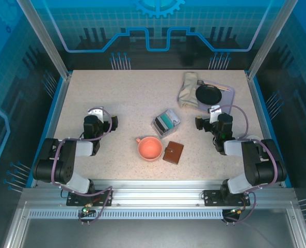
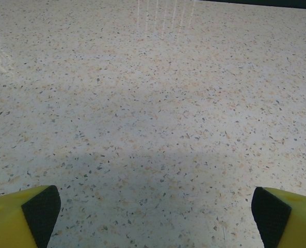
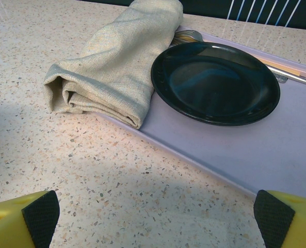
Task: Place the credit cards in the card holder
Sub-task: Move the distractor to the middle-left of the table.
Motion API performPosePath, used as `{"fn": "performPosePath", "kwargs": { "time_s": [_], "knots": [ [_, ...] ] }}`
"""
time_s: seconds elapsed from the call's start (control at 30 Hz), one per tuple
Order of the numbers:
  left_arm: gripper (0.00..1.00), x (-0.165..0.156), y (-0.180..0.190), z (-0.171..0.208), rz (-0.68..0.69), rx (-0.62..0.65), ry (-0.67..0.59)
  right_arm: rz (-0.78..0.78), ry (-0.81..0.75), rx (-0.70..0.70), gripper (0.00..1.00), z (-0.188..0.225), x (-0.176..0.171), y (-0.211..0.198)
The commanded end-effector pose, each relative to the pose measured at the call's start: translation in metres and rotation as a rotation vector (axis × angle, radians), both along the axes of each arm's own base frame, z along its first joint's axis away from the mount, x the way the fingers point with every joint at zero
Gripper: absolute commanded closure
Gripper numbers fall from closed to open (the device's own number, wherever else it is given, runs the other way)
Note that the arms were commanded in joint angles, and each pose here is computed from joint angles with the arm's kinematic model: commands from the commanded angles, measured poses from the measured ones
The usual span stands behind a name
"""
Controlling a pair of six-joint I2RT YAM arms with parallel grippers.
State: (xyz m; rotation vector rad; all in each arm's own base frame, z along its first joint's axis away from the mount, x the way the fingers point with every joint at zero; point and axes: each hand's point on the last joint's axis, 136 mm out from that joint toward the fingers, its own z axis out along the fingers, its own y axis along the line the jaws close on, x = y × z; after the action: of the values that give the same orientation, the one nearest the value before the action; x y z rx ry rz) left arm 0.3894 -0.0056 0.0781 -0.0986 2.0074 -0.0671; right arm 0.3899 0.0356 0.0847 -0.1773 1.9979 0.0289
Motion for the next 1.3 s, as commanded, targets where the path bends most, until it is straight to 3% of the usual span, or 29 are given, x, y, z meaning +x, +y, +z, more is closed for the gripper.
{"fn": "performPosePath", "kwargs": {
  "time_s": [0.0, 0.13, 0.2, 0.3, 0.37, 0.47, 0.53, 0.7, 0.8, 1.0, 1.27],
  "knots": [
    [0.01, 0.004, -0.005, 0.017, -0.047, 0.007, -0.051, 0.018, -0.037, 0.0, 0.0, 0.011, 0.007, 0.001],
    [0.01, -0.007, -0.003, 0.037, -0.023, 0.012, -0.095, 0.019, -0.083, -0.028, 0.0, 0.022, -0.001, 0.004],
    [0.01, -0.017, 0.01, 0.048, 0.071, -0.028, -0.063, -0.009, -0.088, -0.041, 0.0, 0.039, -0.007, 0.003],
    [0.01, -0.039, 0.028, 0.066, 0.226, -0.146, -0.044, -0.045, 0.147, 0.064, 0.0, 0.047, -0.026, 0.005],
    [0.01, -0.053, 0.028, 0.083, 0.255, -0.234, -0.063, -0.158, 0.334, 0.231, 0.0, 0.055, -0.043, 0.004],
    [0.01, -0.078, 0.025, 0.093, 0.329, -0.438, -0.045, 0.079, 0.555, 0.48, 0.0, 0.06, -0.076, 0.061],
    [0.01, -0.085, 0.0, 0.105, 0.195, -0.512, -0.046, 0.261, 0.604, 0.599, 0.0, 0.068, -0.1, 0.104],
    [0.01, -0.098, -0.049, 0.108, -0.04, -0.662, 0.076, 0.429, 0.738, 0.528, 0.0, 0.052, -0.159, 0.167],
    [0.01, -0.101, -0.066, 0.105, -0.109, -0.705, 0.172, 0.498, 0.825, 0.511, 0.0, 0.037, -0.183, 0.195],
    [0.01, -0.098, -0.068, 0.111, -0.115, -0.701, 0.192, 0.585, 0.954, 0.429, 0.0, 0.011, -0.205, 0.233],
    [0.01, -0.101, -0.06, 0.135, -0.089, -0.637, 0.187, 0.713, 0.996, 0.422, 0.0, 0.016, -0.196, 0.295]
  ]
}}
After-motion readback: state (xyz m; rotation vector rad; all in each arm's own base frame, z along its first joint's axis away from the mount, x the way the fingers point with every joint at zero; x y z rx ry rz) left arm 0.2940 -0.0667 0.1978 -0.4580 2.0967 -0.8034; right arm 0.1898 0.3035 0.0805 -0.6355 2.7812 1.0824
